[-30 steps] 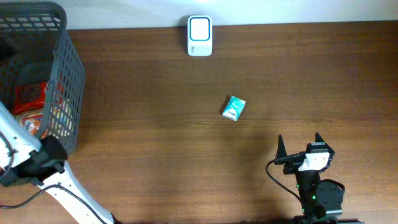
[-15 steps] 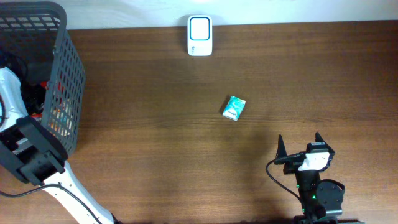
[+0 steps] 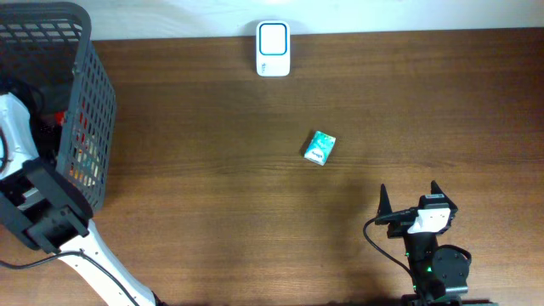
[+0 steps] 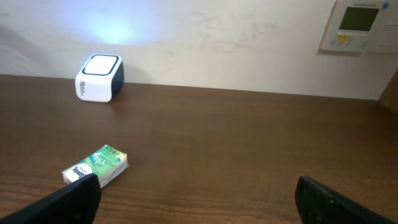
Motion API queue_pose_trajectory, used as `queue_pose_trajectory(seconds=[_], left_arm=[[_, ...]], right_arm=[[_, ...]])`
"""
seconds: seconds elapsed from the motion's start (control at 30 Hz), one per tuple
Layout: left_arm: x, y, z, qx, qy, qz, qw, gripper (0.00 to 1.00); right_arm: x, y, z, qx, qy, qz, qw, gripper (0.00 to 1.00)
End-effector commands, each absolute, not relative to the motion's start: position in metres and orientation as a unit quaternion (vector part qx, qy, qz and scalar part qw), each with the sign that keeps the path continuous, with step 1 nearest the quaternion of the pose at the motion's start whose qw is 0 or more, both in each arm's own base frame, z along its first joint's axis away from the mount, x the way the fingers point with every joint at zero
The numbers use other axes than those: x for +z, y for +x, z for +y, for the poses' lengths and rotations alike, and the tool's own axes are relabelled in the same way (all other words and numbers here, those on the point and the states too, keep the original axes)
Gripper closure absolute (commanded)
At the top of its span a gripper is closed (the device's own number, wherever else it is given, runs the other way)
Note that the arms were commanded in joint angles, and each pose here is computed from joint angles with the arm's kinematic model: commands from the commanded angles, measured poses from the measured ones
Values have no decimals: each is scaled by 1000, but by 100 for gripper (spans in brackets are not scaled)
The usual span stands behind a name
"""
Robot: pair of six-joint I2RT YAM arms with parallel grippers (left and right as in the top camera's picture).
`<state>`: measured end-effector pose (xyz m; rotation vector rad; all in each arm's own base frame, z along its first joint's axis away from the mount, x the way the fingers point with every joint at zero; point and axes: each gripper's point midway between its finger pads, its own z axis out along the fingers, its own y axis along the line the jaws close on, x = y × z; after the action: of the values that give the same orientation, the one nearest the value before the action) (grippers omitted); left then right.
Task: Scan the item barcode
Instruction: 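Grasp the orange tissue pack from the basket with the left gripper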
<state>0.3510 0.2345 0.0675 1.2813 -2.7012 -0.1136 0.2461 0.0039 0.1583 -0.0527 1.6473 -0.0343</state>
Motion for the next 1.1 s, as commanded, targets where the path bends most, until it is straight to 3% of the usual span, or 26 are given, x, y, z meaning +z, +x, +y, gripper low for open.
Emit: queue_pose_trajectory(seconds=[0.0, 0.03, 0.1, 0.17, 0.2, 0.3, 0.43, 0.5, 0.53, 0.67, 0.7, 0.8, 0.93, 1.07], left_arm=[[58, 339, 232, -40, 417, -903, 92, 85], [61, 342, 233, -38, 418, -904, 85, 100], [96, 364, 239, -27, 422, -906, 33, 100], [173, 406, 236, 30, 418, -903, -89, 100], [240, 431, 225, 81, 395, -893, -198, 100], [385, 445, 165, 167, 280, -854, -405, 100], [430, 442, 63, 198, 166, -862, -436, 100], [407, 447, -35, 229, 49, -895, -381, 100], [373, 448, -82, 205, 8, -922, -328, 100], [256, 445, -169, 95, -71, -976, -184, 100], [195, 434, -204, 81, -107, -984, -117, 100], [91, 406, -258, 64, -166, -983, -46, 100], [41, 393, -306, 73, -197, -976, -57, 100], [41, 385, -335, 87, -204, -972, -74, 80]], right_arm=[[155, 246, 1, -20, -18, 735, 678, 2], [155, 246, 1, -20, -18, 735, 678, 2], [155, 246, 1, -20, -18, 735, 678, 1], [155, 246, 1, -20, -18, 735, 678, 2], [155, 246, 1, -20, -18, 735, 678, 2], [155, 246, 1, -20, -18, 735, 678, 1], [155, 246, 1, -20, -18, 735, 678, 1], [155, 246, 1, -20, -18, 735, 678, 2], [155, 246, 1, -20, -18, 735, 678, 1], [155, 246, 1, -20, -18, 735, 678, 2], [155, 246, 1, -21, -18, 735, 678, 2], [155, 246, 1, -20, -18, 735, 678, 2], [155, 246, 1, -20, -18, 735, 678, 1], [155, 246, 1, -20, -18, 735, 678, 2]])
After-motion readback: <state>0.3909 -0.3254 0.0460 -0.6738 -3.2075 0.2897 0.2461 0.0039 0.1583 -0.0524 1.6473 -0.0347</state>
